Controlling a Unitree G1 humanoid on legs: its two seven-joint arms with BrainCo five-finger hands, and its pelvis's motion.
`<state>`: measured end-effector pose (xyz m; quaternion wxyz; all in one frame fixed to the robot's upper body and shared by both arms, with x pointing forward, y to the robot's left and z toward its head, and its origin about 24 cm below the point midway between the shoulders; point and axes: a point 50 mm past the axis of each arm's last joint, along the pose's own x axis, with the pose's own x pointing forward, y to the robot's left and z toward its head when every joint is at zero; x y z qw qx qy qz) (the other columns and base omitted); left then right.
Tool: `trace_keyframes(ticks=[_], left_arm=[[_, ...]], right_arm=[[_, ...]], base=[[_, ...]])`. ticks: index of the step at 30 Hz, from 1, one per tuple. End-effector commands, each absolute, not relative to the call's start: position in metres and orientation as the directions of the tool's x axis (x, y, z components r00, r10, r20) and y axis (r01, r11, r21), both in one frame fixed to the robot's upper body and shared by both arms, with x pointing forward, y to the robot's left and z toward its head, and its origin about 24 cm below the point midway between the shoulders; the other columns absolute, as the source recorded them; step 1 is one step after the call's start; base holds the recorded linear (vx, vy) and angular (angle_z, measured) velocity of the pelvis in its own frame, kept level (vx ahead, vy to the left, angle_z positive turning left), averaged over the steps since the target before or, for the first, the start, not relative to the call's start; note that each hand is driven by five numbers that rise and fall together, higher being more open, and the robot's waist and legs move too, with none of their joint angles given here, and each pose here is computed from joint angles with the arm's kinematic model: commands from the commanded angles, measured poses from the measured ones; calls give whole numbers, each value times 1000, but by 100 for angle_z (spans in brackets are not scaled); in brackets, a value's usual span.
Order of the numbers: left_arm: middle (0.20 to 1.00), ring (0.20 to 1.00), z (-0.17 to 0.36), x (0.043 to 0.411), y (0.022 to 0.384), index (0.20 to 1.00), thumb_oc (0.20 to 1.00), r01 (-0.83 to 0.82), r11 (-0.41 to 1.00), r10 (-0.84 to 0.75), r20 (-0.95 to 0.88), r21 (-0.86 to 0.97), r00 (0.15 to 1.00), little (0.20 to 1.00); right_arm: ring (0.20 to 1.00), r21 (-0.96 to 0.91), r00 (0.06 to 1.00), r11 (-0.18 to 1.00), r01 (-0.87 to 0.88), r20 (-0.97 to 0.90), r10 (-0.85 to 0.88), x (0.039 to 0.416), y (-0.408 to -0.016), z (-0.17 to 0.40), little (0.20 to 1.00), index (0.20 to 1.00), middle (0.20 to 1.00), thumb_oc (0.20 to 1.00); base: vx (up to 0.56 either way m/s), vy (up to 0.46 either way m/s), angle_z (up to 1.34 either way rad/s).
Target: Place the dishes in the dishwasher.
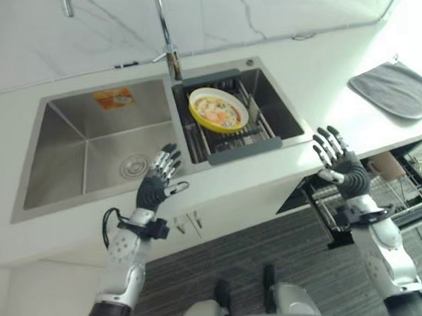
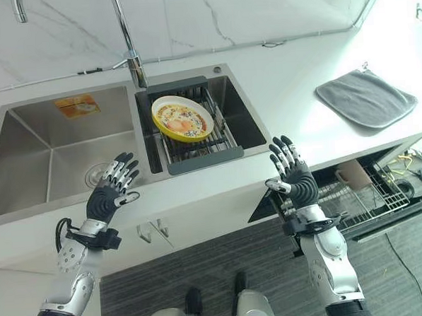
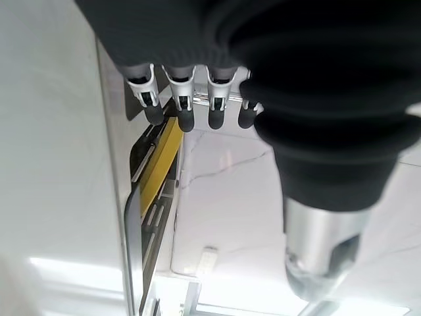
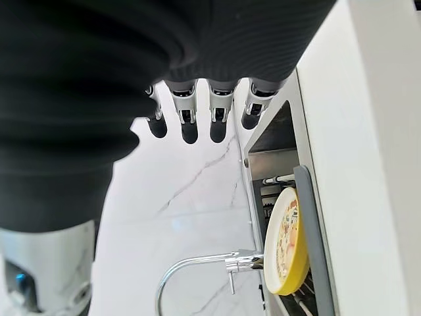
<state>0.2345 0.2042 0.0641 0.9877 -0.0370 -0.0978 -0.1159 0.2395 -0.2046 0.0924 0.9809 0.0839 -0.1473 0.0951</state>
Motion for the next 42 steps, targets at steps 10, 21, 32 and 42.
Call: trace_keyframes(ticks=[10,21,32,42], left_arm=[[1000,1000,81,234,194,1000,1000,294,956,-276,296,-15,914,1000],[1000,1000,82,231,193,1000,1000,279,960,-262,294,-17,919,1000],[1000,1000,80,230,189,1000,1000,318,948,-302,290,-7,908,1000],[1000,1000,90,235,185,1000,1000,365,931,-345,334,2,877,1000]], right_arm=[[1000,84,894,975,-207,421,154,243,-204,116,1000,1000,1000,1000],[1000,-36,883,953,-300,368,292,246,-191,116,1000,1000,1000,1000],[1000,-211,870,956,-205,407,277,263,-182,138,1000,1000,1000,1000],[1000,-593,877,800,91,428,217,296,-187,163,1000,1000,1000,1000]], base=[[45,-121,10],[105,44,-3],[73,-11,13],[31,18,1]])
